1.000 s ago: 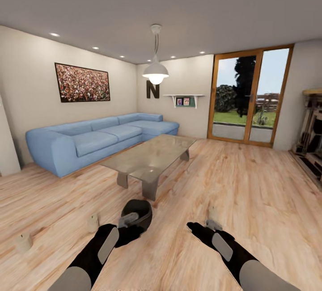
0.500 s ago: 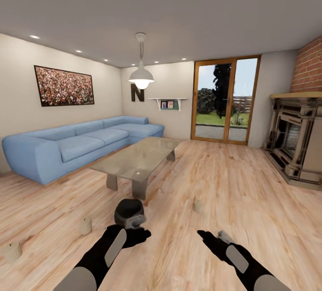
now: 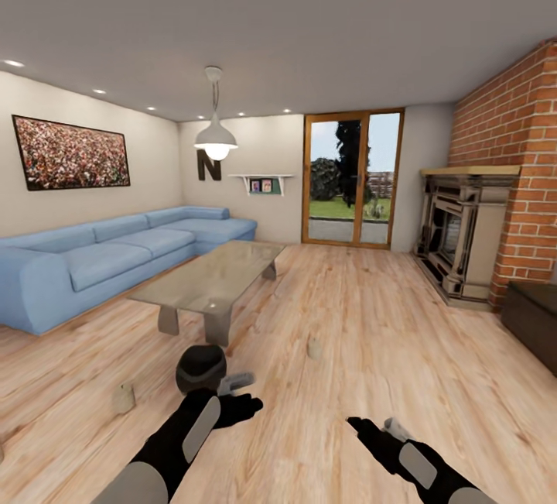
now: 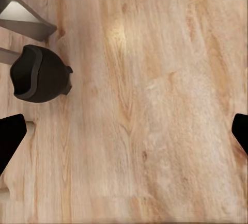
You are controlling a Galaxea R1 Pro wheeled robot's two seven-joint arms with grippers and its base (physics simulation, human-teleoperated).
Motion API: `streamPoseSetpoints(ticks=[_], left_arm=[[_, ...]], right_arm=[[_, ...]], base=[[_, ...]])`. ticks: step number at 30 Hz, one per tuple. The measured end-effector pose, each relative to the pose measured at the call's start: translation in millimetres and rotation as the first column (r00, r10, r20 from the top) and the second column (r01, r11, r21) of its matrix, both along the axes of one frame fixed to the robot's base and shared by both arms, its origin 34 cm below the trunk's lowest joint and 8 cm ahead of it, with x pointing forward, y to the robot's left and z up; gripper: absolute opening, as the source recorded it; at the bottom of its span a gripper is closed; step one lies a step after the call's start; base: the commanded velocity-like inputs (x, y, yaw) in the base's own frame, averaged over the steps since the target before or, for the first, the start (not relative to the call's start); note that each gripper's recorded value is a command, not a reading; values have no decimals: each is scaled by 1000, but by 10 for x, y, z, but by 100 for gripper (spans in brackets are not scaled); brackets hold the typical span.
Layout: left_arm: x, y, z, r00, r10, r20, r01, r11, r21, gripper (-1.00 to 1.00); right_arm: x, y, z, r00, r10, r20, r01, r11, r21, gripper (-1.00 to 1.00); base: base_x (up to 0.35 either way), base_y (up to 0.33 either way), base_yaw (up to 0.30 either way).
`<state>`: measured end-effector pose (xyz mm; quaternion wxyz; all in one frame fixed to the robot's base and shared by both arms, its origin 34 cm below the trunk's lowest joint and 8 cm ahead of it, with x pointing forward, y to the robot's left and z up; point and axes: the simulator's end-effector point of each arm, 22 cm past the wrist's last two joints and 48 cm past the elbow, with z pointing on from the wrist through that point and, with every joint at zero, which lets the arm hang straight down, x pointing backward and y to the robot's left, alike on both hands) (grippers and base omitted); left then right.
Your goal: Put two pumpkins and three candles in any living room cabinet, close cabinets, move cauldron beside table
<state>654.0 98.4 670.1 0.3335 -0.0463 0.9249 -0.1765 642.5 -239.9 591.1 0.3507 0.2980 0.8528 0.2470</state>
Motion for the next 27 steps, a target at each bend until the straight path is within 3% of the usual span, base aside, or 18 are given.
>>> streamPoseSetpoints(ticks=[11, 16, 20, 27], left_arm=[[39, 42, 121, 1000, 2, 29, -3, 1000, 10, 100], [36, 34, 152, 999, -8, 39, 7, 1000, 24, 100], [-3, -82, 169, 997, -62, 55, 58, 996, 70, 100], [-13, -105, 201, 995, -77, 64, 72, 994, 85, 100]], right_arm=[[6, -10, 54, 1000, -1, 11, 1, 1000, 0, 100], [19, -31, 89, 1000, -6, 22, 6, 1000, -5, 100], [37, -43, 123, 999, -12, 35, 12, 1000, -9, 100], [47, -44, 163, 999, -13, 43, 13, 1000, -10, 100]], base=[[1, 0, -240], [245, 0, -240], [304, 0, -240], [310, 0, -240]])
